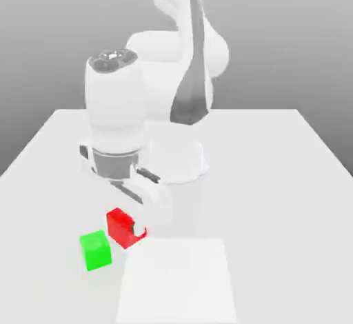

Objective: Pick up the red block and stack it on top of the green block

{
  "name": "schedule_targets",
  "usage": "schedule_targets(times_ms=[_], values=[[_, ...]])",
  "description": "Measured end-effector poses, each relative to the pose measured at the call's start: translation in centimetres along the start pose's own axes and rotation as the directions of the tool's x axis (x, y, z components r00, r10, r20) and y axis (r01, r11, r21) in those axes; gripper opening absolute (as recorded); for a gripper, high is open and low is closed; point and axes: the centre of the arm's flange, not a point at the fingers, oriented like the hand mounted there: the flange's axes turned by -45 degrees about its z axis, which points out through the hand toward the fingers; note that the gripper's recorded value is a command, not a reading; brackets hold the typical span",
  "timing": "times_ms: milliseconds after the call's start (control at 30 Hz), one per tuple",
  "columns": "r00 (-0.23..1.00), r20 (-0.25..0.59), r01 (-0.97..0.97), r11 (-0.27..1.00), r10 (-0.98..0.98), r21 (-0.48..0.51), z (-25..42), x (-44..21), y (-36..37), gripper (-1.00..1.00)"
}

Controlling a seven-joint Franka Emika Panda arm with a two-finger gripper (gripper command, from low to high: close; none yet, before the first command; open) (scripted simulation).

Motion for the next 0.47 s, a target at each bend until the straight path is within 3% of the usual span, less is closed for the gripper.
schedule_targets(times_ms=[133, 333, 367, 467], values=[[0.975, -0.002, -0.222, 0.975, 0.222, -0.002, -0.5, 1.7, 4.0, -1.00], [0.961, -0.004, -0.275, 0.961, 0.275, -0.004, 4.4, 2.2, 4.9, -1.00], [0.962, -0.004, -0.274, 0.962, 0.274, -0.003, 5.3, 2.1, 4.9, 1.00], [0.962, -0.004, -0.274, 0.962, 0.274, -0.003, 5.3, 2.1, 4.9, 1.00]])
